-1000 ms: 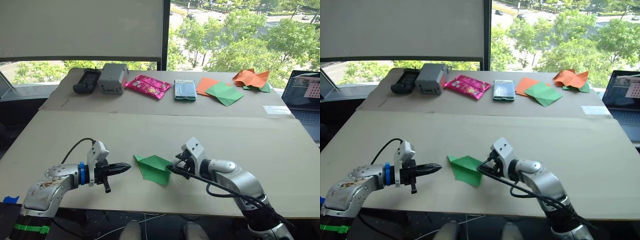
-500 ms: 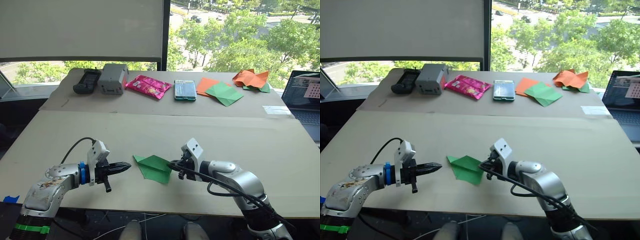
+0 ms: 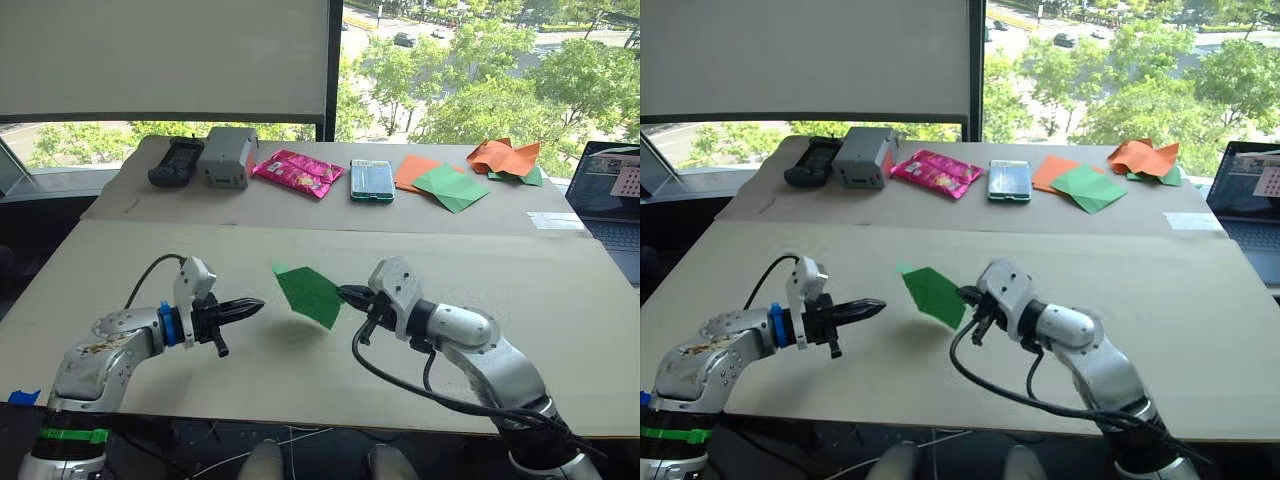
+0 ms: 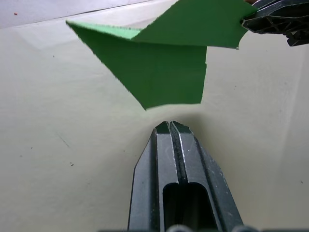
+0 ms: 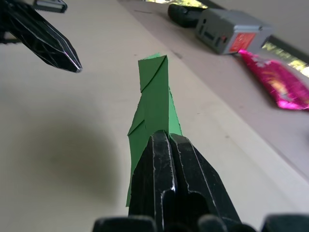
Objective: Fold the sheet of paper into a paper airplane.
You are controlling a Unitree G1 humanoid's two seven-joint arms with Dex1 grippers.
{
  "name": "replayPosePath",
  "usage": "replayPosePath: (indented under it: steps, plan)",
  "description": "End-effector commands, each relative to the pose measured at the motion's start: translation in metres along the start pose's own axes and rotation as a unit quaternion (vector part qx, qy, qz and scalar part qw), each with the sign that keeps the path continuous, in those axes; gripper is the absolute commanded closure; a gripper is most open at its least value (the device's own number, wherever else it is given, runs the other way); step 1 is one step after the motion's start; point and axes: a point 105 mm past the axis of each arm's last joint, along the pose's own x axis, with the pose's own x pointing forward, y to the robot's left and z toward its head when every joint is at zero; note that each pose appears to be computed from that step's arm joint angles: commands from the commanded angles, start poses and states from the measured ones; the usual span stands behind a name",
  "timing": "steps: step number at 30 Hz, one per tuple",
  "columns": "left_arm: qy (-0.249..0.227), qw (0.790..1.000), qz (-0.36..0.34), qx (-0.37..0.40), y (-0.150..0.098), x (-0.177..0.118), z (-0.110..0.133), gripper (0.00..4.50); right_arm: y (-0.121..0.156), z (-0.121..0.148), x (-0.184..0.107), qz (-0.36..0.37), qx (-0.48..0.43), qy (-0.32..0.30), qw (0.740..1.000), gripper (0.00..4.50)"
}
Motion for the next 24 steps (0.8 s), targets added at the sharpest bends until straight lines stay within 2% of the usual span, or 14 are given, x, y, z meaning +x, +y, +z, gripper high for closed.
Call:
replayPosePath:
  steps: [1,4,6,9,14,20,22,24]
  plan:
    - [-0.008,1.000,-0.003,-0.002,0.001,-0.002,0.006,4.50,0.011,0.012,0.002,-0.036,-0.256,-0.033,0.965,4.46]
    - [-0.005,1.000,-0.008,-0.004,0.001,0.000,0.005,4.50,0.036,-0.016,0.005,-0.018,-0.392,-0.014,0.920,4.46]
    - [0.002,1.000,-0.013,-0.003,0.000,0.002,0.003,4.50,0.057,-0.034,0.005,0.021,-0.415,-0.007,0.910,4.46]
    - [0.008,1.000,-0.013,-0.002,0.000,0.002,0.001,4.50,0.078,-0.046,0.003,0.072,-0.397,-0.006,0.915,4.46]
    - [0.011,1.000,-0.016,-0.001,-0.002,0.000,-0.001,4.50,0.087,-0.047,-0.001,0.102,-0.368,-0.008,0.924,4.46]
    - [0.010,1.000,-0.018,-0.001,-0.005,0.002,-0.004,4.50,0.083,-0.046,-0.007,0.107,-0.317,-0.008,0.942,2.53]
    - [0.008,1.000,-0.020,0.000,-0.005,0.004,-0.003,4.50,0.075,-0.034,-0.010,0.103,-0.297,-0.026,0.949,1.86]
    - [0.005,1.000,-0.022,0.003,-0.006,0.007,-0.002,4.50,0.068,-0.024,-0.015,0.104,-0.280,-0.042,0.953,1.86]
